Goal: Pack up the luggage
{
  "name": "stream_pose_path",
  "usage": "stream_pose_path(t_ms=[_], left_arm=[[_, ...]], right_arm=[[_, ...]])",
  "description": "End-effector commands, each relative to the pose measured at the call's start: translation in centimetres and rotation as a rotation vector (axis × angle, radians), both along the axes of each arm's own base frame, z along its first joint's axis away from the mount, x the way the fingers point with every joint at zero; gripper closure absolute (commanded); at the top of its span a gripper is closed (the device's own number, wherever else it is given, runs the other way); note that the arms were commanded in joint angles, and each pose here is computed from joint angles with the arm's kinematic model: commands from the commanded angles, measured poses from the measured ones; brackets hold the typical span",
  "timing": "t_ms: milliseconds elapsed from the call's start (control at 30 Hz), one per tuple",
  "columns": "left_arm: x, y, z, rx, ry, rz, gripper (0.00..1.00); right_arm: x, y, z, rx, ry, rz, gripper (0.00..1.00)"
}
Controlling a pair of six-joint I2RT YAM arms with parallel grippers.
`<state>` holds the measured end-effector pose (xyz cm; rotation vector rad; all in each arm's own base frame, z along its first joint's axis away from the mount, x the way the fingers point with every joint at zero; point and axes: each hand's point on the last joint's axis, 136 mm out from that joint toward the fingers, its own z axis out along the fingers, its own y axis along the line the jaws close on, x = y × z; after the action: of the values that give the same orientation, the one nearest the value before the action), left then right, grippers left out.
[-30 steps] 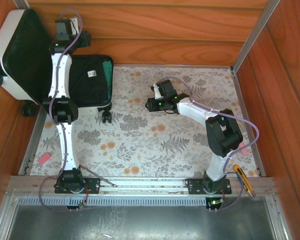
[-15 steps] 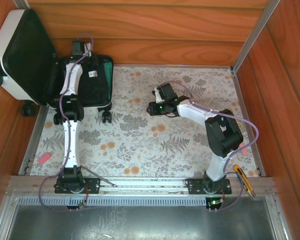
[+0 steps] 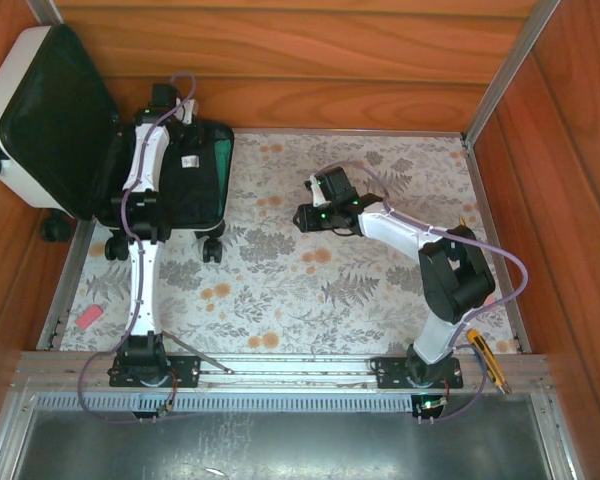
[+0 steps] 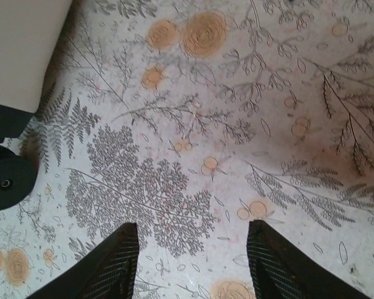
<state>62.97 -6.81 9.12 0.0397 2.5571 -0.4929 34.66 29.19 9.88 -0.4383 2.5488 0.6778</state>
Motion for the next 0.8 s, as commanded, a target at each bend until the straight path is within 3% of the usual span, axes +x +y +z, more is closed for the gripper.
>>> stream_pose_path(t_ms=[0,33,167,367,567,767], left_arm=[[-5.5,-0.4,-6.2,0.024,0.300,-0.013,0.56],[-4.8,-0.1,-4.7,0.041,0.254,-0.001,0.49],[-3.6,2.3,1.7,0.172,0.112,0.086,0.37],[-5.6,5.5,15.7,0.347,-0.134,0.206,0.23],[-12.8,9.2,27.6,0.498,-0.309,0.389,0.02],[-25.0,17.2,33.1,0.728,-0.458,0.874,0.00]], right_arm=[[-0.9,0.1,1.2,0.018,-0.015,0.003,0.49],[-0.9,-0.1,1.4,0.014,-0.023,0.001,0.49],[-0.8,-0.7,2.8,0.000,-0.069,-0.003,0.48],[-0.7,-1.0,4.8,0.008,-0.121,-0.006,0.42],[-0.3,-0.6,6.0,0.025,-0.157,0.011,0.37],[0.0,0.3,7.2,0.044,-0.178,0.062,0.34]])
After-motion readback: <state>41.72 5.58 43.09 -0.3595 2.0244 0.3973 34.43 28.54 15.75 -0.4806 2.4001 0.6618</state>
